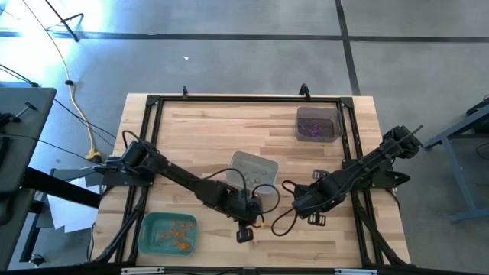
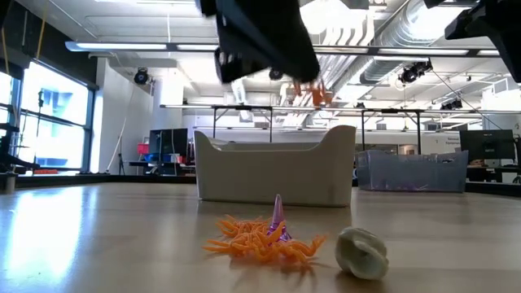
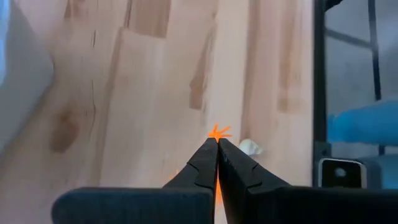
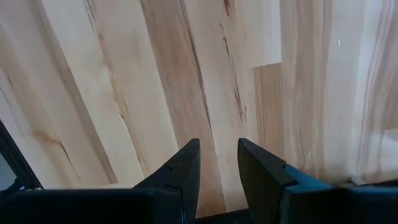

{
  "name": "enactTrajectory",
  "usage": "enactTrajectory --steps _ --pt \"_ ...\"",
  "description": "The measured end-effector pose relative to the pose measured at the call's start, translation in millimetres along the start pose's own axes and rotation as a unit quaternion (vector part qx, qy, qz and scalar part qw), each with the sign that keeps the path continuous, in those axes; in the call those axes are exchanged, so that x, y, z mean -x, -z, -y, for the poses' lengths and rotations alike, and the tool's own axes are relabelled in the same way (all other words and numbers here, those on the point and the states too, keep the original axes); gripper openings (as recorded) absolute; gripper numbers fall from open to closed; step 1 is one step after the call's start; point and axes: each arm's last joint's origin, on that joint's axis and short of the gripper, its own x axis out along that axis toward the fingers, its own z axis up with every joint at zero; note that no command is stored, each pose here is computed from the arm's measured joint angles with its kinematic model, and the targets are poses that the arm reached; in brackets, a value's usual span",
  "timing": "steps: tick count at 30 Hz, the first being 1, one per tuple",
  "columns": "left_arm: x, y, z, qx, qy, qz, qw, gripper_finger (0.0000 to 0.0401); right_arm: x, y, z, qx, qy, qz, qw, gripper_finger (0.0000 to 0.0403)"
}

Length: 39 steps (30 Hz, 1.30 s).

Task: Sort Halloween decoration
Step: Put the orange spider toy into the green bin

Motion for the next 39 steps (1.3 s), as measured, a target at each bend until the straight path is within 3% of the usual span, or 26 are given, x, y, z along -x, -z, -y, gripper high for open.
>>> enactTrajectory --steps 10,18,27,35,39 --pt "53.4 -28.5 29.5 -0.078 -0.047 -0.022 0.996 0.0 0.0 -0.7 -0.1 0.017 -0.002 0.002 1.0 0.01" --pt "111.4 -30.6 53.5 -0.082 -0.108 -0.062 0.989 0.0 0.0 -0.8 -0.1 0.018 -0.003 0.002 1.0 0.01" --pt "159.6 -1.0 76.3 -0.014 -0.192 -0.109 0.975 0.0 0.1 -3.8 -2.8 0.018 -0.017 0.018 1.0 0.01" --pt "178.1 22.4 96.7 0.047 -0.172 -0.097 0.979 0.0 0.7 -9.2 -7.7 0.014 -0.042 0.046 0.998 0.01" --pt "177.5 39.3 99.5 0.078 -0.175 -0.123 0.974 0.0 1.4 -12.5 -10.7 0.01 -0.057 0.063 0.996 0.01"
